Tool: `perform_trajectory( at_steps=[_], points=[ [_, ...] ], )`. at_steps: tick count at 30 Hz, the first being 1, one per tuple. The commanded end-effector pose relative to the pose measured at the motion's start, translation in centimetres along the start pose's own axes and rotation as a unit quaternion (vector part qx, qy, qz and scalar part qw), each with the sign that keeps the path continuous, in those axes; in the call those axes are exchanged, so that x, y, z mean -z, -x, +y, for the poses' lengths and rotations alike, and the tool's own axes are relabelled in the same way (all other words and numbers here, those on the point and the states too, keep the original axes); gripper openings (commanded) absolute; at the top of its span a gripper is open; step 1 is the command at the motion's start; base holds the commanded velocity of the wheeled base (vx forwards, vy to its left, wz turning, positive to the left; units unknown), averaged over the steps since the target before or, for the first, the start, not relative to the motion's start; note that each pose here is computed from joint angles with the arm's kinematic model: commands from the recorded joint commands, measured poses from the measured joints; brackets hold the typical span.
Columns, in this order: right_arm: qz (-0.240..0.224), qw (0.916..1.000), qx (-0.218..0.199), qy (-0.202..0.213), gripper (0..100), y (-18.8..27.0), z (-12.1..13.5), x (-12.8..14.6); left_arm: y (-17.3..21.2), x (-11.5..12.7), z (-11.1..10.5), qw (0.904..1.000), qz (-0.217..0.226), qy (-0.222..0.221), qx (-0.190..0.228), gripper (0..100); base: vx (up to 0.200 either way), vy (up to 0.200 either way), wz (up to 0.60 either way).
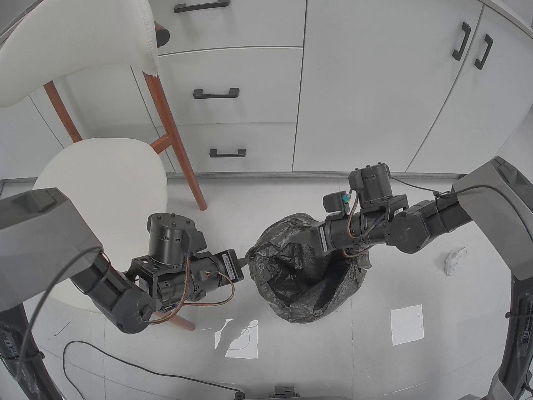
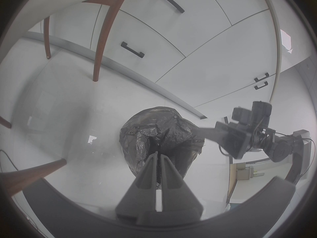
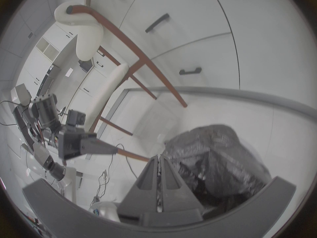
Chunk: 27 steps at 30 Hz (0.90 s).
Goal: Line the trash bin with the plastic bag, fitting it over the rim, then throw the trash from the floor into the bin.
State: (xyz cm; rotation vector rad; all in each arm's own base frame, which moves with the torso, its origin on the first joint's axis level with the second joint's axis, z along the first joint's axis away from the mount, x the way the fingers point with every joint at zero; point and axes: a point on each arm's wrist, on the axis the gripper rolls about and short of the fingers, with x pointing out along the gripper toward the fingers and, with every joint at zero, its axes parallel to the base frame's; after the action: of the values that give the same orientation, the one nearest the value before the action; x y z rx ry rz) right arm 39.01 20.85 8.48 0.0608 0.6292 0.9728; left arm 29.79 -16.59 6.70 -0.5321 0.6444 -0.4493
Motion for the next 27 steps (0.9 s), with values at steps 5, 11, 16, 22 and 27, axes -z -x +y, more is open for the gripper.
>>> perform_trajectory(
  at_steps=[5, 11, 16, 22, 27],
  points=[
    [0.060, 0.9978, 0.003, -0.028, 0, -0.8, -0.9, 3.7, -0.1, 0.2, -0.2, 1.0000, 0.002, -0.001, 0.002, 0, 0.000, 0.000, 0.00],
    [0.104, 0.9945, 0.001, 0.014, 0, -2.7, -2.1, 6.6, 0.0, 0.2, -0.2, 1.0000, 0.002, -0.001, 0.002, 0, 0.000, 0.000, 0.00],
    [0.118, 0.9926, 0.013, 0.026, 0, -4.4, -2.7, 7.7, -0.1, 0.2, -0.1, 1.0000, 0.003, -0.001, 0.002, 0, 0.000, 0.000, 0.00],
    [0.112, 0.9920, 0.027, 0.051, 0, -5.9, -3.6, 7.8, -0.2, 0.1, -0.2, 1.0000, 0.002, -0.001, 0.002, 0, 0.000, 0.000, 0.00],
    [0.103, 0.9916, 0.023, 0.074, 0, -7.2, -3.8, 7.5, -0.3, 0.1, -0.1, 1.0000, 0.002, -0.002, 0.004, 0, 0.000, 0.000, 0.00]
  ],
)
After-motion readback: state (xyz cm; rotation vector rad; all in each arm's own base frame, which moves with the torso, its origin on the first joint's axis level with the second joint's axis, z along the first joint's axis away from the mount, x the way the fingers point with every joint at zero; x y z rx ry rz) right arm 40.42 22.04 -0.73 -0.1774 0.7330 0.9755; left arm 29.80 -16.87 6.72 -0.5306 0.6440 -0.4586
